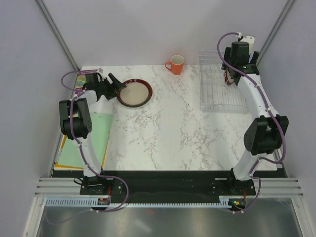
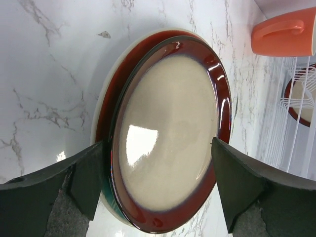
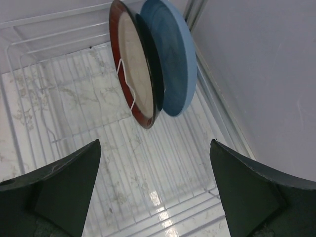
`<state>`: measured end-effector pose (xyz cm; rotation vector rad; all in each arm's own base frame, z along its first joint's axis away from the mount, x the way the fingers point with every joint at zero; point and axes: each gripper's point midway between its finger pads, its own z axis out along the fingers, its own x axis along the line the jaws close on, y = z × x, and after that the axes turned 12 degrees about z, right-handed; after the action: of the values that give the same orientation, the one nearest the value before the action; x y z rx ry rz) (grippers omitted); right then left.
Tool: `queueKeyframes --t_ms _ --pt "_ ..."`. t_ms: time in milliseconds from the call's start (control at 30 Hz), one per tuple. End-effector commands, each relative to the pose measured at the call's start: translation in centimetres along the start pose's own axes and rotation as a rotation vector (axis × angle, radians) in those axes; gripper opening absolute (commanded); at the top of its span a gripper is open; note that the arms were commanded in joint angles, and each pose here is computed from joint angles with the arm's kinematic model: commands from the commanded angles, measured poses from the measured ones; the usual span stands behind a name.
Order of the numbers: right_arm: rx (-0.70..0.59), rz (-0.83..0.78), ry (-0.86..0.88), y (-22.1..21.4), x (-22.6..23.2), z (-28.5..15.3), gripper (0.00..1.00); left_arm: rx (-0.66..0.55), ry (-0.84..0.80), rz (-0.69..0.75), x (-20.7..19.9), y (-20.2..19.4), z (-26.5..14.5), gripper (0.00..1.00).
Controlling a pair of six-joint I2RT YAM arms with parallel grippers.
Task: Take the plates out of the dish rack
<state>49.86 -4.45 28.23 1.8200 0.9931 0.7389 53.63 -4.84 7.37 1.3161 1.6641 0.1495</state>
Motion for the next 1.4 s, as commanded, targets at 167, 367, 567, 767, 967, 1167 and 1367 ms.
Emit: queueKeyframes --t_ms 167,367,567,767,967,1167,1367 --pt "-0.084 0.05 -0.029 4.0 1.1 5.5 0.98 -0.011 0.079 0.097 0.1 1.5 -2.8 0.93" --pt "-0.081 0.021 -0.049 3.6 2.0 9.1 0.97 0.001 0.113 0.104 0.1 1.8 -3.4 1.0" --pt "-0.078 -0.007 -0.093 2.6 1.8 11.7 0.95 -0.026 0.119 0.101 -1.2 1.6 -5.2 1.0" --pt "-0.099 -0.034 -0.125 2.3 1.7 13.7 0.94 -0.075 0.048 0.141 -4.9 2.4 -7.3 1.0" --pt "-0.094 -0.039 -0.158 1.6 0.2 15.9 0.89 -0.098 -0.015 0.179 -8.0 2.5 -8.8 1.0" --pt "-0.086 -0.059 -0.185 0.9 -1.3 17.5 0.78 -0.083 -0.055 0.203 -10.1 1.4 -8.8 1.0" --pt "-0.075 -0.092 -0.161 0.1 -1.2 18.6 0.37 -0.073 -0.066 0.218 -11.0 0.5 -8.5 1.0"
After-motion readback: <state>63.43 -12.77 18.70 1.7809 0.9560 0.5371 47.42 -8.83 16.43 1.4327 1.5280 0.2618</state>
